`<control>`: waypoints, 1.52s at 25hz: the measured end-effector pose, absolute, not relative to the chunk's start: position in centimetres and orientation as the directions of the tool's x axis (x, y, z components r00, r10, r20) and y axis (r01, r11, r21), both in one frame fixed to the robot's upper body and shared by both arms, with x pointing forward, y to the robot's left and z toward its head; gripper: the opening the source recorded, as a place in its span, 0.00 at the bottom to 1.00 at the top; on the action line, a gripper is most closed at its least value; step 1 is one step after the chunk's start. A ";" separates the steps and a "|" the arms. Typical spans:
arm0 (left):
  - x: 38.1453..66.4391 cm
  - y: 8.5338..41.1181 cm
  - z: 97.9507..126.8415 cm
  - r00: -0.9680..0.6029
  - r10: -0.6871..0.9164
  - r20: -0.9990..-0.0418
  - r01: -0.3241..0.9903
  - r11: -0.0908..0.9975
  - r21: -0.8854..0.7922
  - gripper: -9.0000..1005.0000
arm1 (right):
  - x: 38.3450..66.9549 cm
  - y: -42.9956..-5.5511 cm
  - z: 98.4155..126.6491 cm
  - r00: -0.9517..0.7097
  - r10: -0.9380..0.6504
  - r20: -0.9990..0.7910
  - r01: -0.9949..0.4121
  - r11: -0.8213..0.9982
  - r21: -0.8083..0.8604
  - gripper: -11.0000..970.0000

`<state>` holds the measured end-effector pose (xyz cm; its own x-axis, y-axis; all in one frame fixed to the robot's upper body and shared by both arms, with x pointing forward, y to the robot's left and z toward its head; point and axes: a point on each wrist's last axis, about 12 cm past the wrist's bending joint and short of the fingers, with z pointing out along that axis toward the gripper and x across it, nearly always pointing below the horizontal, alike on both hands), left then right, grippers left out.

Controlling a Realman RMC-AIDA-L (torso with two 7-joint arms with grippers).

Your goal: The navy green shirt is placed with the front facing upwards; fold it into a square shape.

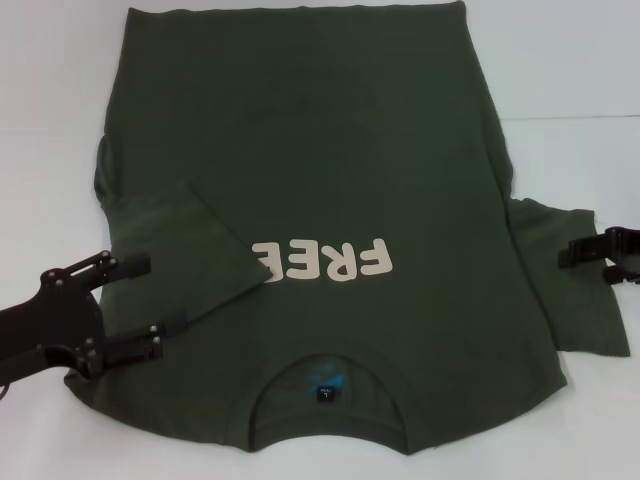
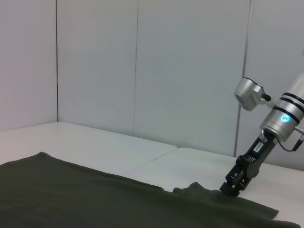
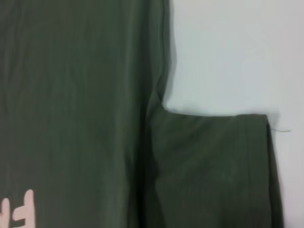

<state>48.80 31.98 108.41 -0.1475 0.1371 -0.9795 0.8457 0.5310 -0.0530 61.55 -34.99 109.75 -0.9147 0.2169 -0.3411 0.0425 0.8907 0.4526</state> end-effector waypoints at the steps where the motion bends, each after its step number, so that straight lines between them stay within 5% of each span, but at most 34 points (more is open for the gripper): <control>1: 48.8 32.0 108.4 -0.147 0.137 -0.980 0.846 0.531 -0.053 0.83 | 61.5 -34.9 109.8 -0.914 0.220 -0.340 0.042 0.887 0.459 0.86; 26: 48.9 31.9 108.5 -0.148 0.136 -0.980 0.846 0.530 -0.054 0.83 | 61.0 -34.7 109.6 -0.929 0.224 -0.294 0.053 0.867 0.495 0.86; 35: 49.0 31.9 108.5 -0.144 0.134 -0.980 0.847 0.529 -0.052 0.83 | 60.9 -34.8 109.5 -0.941 0.181 -0.286 0.033 0.890 0.456 0.63; 38: 49.0 31.9 108.6 -0.143 0.134 -0.981 0.847 0.529 -0.052 0.83 | 61.0 -34.8 109.6 -0.941 0.177 -0.288 0.028 0.891 0.453 0.48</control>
<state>49.00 31.87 108.56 -0.1431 0.1336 -0.9807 0.8472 0.5287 -0.0516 60.98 -34.76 109.61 -0.9411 0.1765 -0.2883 0.0284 0.8910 0.4531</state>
